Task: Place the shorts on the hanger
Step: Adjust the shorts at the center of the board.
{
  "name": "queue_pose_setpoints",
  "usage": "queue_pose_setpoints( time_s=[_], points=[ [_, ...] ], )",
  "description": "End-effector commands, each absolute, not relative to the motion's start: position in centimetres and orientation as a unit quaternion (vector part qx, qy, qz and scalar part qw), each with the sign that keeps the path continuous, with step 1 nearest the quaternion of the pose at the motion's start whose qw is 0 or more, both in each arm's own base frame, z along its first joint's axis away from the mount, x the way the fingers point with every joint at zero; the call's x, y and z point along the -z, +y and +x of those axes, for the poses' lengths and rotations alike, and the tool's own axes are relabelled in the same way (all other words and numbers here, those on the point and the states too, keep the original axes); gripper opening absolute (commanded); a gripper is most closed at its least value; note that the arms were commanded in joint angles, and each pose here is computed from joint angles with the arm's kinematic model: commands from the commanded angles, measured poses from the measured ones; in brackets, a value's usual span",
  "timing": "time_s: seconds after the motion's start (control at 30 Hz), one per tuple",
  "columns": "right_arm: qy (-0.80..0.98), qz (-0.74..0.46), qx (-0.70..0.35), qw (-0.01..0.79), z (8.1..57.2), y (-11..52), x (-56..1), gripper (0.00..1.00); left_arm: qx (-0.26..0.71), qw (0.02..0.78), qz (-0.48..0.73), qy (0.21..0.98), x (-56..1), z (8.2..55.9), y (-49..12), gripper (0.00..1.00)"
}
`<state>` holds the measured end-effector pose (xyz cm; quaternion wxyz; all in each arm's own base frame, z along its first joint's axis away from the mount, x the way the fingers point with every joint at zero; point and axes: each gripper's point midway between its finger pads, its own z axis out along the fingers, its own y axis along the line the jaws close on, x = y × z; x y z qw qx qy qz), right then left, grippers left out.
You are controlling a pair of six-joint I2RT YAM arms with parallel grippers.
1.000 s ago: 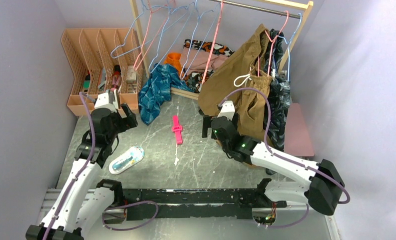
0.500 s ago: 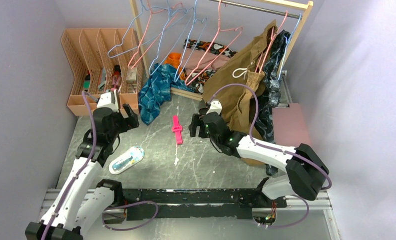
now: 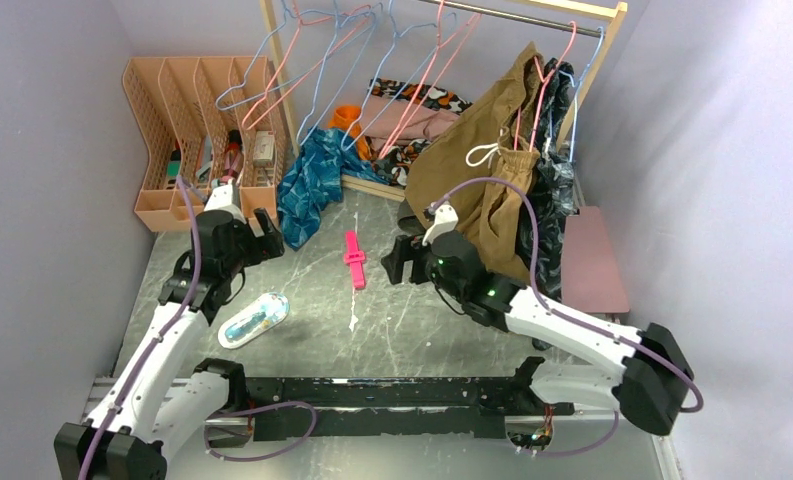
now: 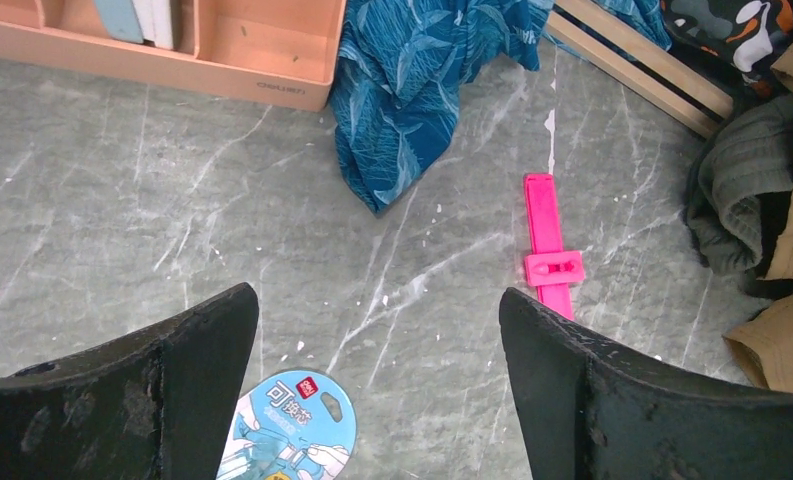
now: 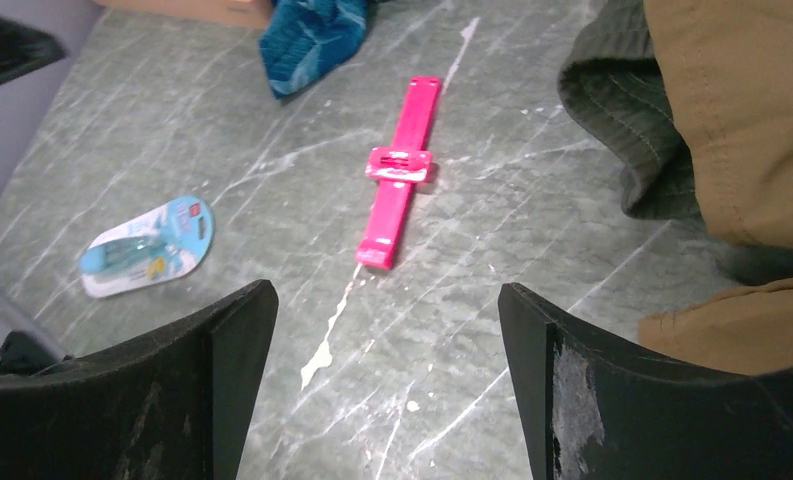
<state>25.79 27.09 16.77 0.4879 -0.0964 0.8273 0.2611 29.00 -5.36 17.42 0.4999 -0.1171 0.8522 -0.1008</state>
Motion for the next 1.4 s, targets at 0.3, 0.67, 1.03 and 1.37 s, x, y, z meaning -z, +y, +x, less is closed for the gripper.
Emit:
queue_pose_setpoints(
  time_s=[0.3,0.67,1.03,1.37],
  points=[
    [0.783,-0.245,-0.328,0.469,18.8,26.4,-21.5,0.86,0.146,0.510,-0.118,0.840,-19.9,32.1,-7.4,0.93],
    [0.749,-0.309,-0.307,0.499,16.0,30.5,-23.0,0.86,0.181,0.482,-0.134,0.847,-19.0,34.7,-9.3,0.93],
    [0.758,-0.259,-0.278,0.530,19.5,34.1,-19.6,0.83,0.235,0.428,-0.160,0.858,-14.2,38.8,-12.4,0.74],
    [0.771,-0.242,-0.241,0.537,19.3,30.1,-20.0,0.83,0.129,0.362,-0.192,0.903,-6.5,40.2,-11.3,0.60]
  ],
)
